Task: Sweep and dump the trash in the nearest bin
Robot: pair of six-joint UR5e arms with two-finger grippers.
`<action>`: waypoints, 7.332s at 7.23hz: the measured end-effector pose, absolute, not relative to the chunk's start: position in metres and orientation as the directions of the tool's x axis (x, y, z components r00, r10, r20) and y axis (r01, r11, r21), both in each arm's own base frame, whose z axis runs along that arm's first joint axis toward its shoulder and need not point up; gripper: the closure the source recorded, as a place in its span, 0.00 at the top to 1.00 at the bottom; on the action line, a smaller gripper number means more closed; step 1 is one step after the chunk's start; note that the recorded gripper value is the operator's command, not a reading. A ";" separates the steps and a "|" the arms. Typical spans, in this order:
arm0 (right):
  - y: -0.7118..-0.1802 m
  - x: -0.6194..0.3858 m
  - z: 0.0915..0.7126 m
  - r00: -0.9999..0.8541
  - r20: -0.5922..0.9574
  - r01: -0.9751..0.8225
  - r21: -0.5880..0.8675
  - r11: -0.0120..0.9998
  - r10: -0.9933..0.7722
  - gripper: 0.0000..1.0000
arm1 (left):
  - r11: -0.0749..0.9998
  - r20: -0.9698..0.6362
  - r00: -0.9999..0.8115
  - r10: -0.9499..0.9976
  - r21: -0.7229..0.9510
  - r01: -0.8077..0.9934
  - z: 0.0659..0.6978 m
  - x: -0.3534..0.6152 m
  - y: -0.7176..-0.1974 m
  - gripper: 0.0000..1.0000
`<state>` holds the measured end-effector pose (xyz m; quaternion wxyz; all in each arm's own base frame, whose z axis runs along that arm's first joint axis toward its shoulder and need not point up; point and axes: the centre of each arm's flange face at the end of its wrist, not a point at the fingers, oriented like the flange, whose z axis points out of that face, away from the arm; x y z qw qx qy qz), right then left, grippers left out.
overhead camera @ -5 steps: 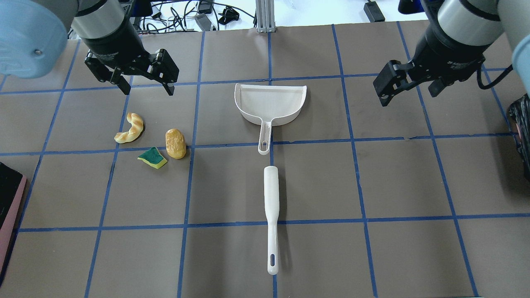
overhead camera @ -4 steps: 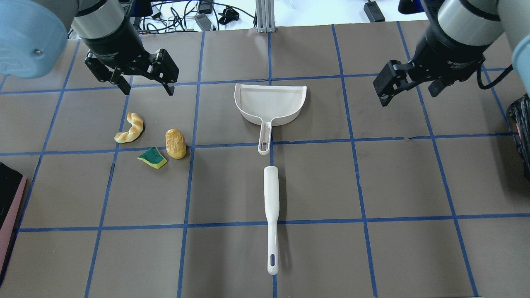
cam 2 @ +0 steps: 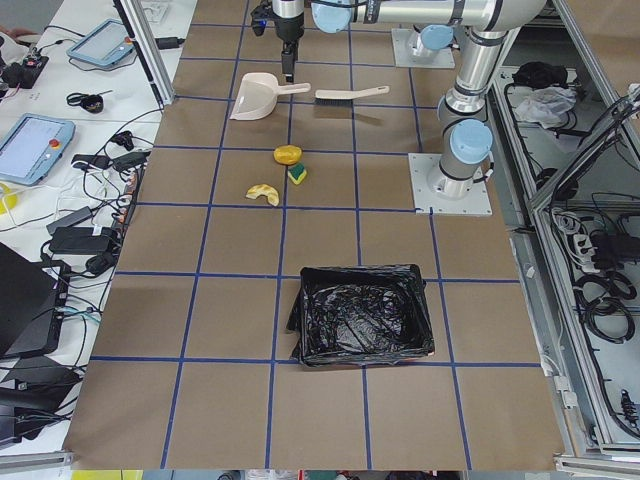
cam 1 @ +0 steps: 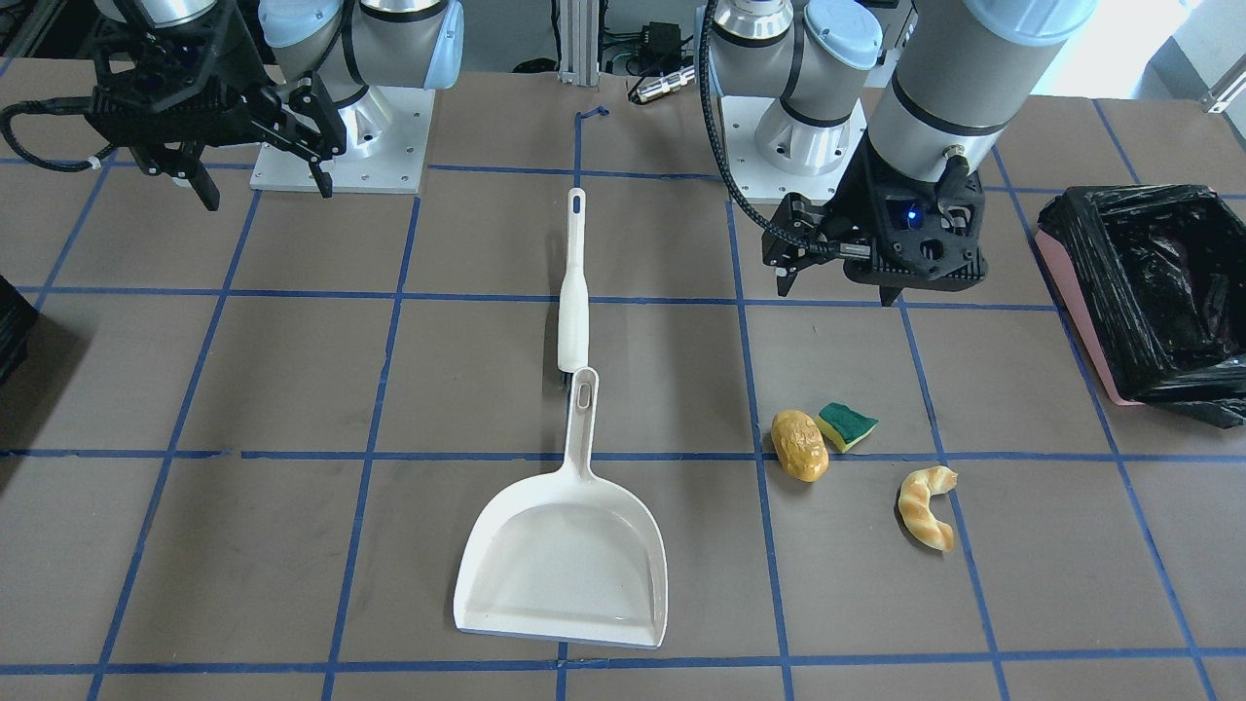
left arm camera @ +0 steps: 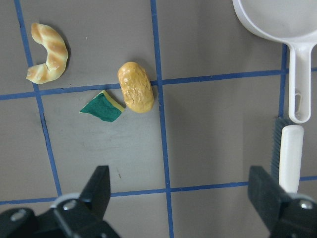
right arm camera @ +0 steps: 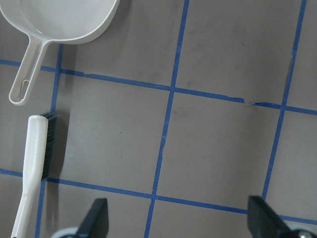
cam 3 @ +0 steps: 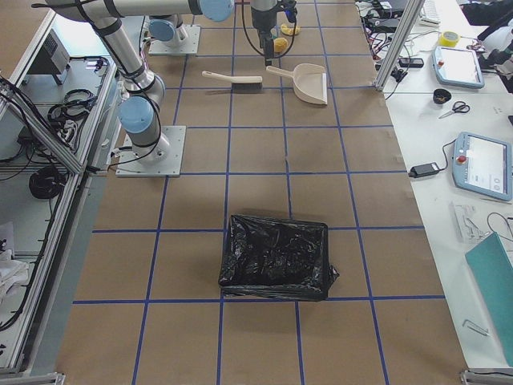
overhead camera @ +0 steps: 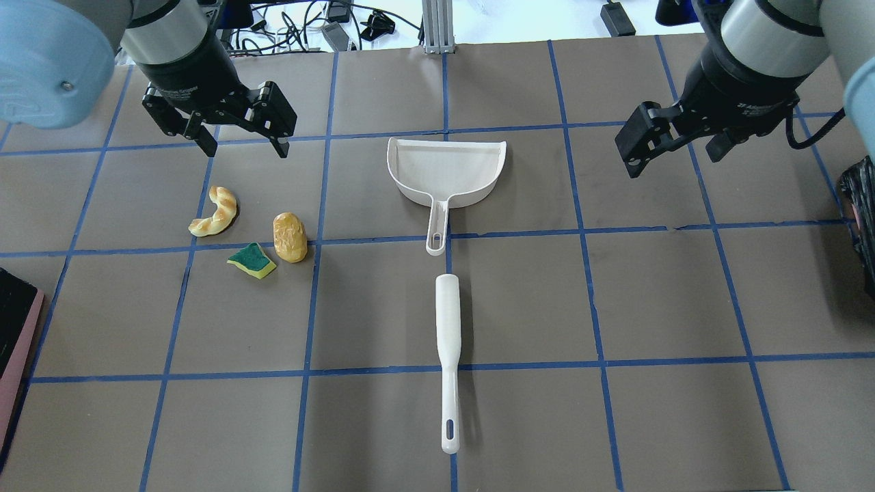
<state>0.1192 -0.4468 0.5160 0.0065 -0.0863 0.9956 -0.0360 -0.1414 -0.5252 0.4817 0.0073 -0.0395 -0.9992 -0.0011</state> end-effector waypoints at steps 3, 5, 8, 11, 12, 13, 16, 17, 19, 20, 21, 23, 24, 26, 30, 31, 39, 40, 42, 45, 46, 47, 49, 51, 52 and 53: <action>-0.445 0.121 0.514 -0.984 -0.010 -0.175 -0.064 0.982 -0.176 0.99 | 0.997 0.014 -0.997 0.079 0.001 0.079 0.482 -0.141 -0.525 1.00; -0.437 0.131 0.506 -0.982 -0.029 -0.187 -0.043 0.981 -0.188 0.99 | 0.997 0.014 -0.997 0.079 -0.008 0.079 0.487 -0.141 -0.522 1.00; -0.392 0.194 0.456 -0.965 -0.074 -0.254 0.053 0.966 -0.250 0.96 | 0.997 0.011 -0.997 0.081 -0.010 0.081 0.503 -0.142 -0.508 1.00; -0.344 0.297 0.379 -0.960 -0.039 -0.279 0.088 0.956 -0.276 0.95 | 0.997 0.009 -0.997 0.077 0.008 0.077 0.507 -0.139 -0.500 1.00; -0.330 0.322 0.355 -0.958 -0.030 -0.287 0.081 0.955 -0.285 0.94 | 0.997 0.012 -0.997 0.075 0.012 0.075 0.504 -0.139 -0.502 1.00; -0.320 0.337 0.336 -0.959 -0.021 -0.283 0.083 0.956 -0.282 0.92 | 0.997 0.019 -0.997 0.074 0.014 0.075 0.498 -0.139 -0.508 1.00; -0.291 0.365 0.274 -0.968 0.001 -0.252 0.070 0.965 -0.252 0.93 | 0.999 0.050 -0.998 0.047 0.011 0.048 0.467 -0.154 -0.537 1.00; -0.281 0.365 0.258 -0.971 0.008 -0.239 0.071 0.968 -0.240 0.93 | 0.999 0.065 -0.996 0.053 -0.007 0.053 0.449 -0.175 -0.551 1.00; -0.261 0.362 0.238 -0.979 0.025 -0.199 0.095 0.975 -0.203 0.92 | 0.996 0.076 -0.993 0.089 -0.031 0.086 0.403 -0.238 -0.569 1.00; -0.257 0.363 0.235 -0.984 0.025 -0.172 0.103 0.980 -0.176 0.89 | 0.995 0.081 -0.992 0.096 -0.034 0.094 0.381 -0.266 -0.573 1.00; -0.256 0.364 0.232 -0.987 0.023 -0.156 0.110 0.982 -0.159 0.89 | 0.995 0.082 -0.991 0.101 -0.026 0.100 0.359 -0.289 -0.575 1.00; -0.252 0.369 0.227 -0.989 0.027 -0.138 0.122 0.983 -0.142 0.85 | 0.990 0.076 -0.987 0.140 0.009 0.141 0.313 -0.327 -0.572 1.00; -0.249 0.372 0.226 -0.990 0.032 -0.130 0.123 0.984 -0.135 0.77 | 0.986 0.072 -0.984 0.162 0.026 0.164 0.288 -0.342 -0.564 1.00; -0.245 0.376 0.226 -0.991 0.037 -0.123 0.121 0.985 -0.128 0.60 | 0.981 0.070 -0.980 0.188 0.044 0.191 0.248 -0.357 -0.546 0.82; -0.245 0.377 0.227 -0.993 0.035 -0.105 0.123 0.987 -0.110 0.16 | 0.976 0.065 -0.978 0.198 0.082 0.203 0.241 -0.361 -0.532 0.00; -0.245 0.377 0.226 -0.994 0.037 -0.096 0.123 0.988 -0.101 0.07 | 0.975 0.063 -0.978 0.197 0.095 0.203 0.245 -0.360 -0.530 0.00; -0.267 0.377 0.263 -0.996 0.093 0.011 0.055 0.998 0.006 0.00 | 0.910 -0.028 -0.910 0.414 0.029 0.413 0.370 -0.193 -0.601 0.00; -0.277 0.381 0.276 -0.994 0.098 0.053 0.039 0.998 0.049 0.00 | 0.873 -0.046 -0.872 0.487 0.040 0.486 0.388 -0.142 -0.603 0.00; -0.295 0.391 0.295 -0.988 0.078 0.134 0.014 0.991 0.132 0.00 | 0.780 -0.034 -0.781 0.624 0.088 0.619 0.409 -0.020 -0.599 0.00; -0.339 0.431 0.312 -0.973 0.082 0.217 0.026 0.976 0.214 0.00 | 0.539 0.044 -0.550 0.834 0.148 0.829 0.405 0.177 -0.565 0.00; -0.351 0.449 0.315 -0.966 0.075 0.251 0.041 0.967 0.247 0.00 | 0.451 0.069 -0.464 0.883 0.150 0.880 0.397 0.227 -0.551 0.00; -0.359 0.470 0.314 -0.958 0.062 0.283 0.057 0.957 0.280 0.00 | 0.368 0.068 -0.381 0.922 0.151 0.918 0.388 0.265 -0.542 0.00; -0.366 0.519 0.306 -0.942 0.050 0.334 0.060 0.941 0.331 0.00 | 0.194 0.039 -0.203 0.978 0.173 0.966 0.360 0.303 -0.546 0.00; -0.366 0.570 0.289 -0.930 0.047 0.366 0.056 0.929 0.364 0.00 | 0.092 0.022 -0.098 0.995 0.191 0.977 0.324 0.321 -0.559 0.00; -0.364 0.595 0.281 -0.921 0.045 0.390 0.052 0.919 0.388 0.00 | 0.068 0.020 -0.073 0.997 0.197 0.978 0.308 0.326 -0.565 0.00; -0.361 0.617 0.275 -0.906 0.039 0.423 0.050 0.905 0.422 0.00 | 0.053 0.022 -0.058 0.998 0.204 0.978 0.297 0.329 -0.569 0.00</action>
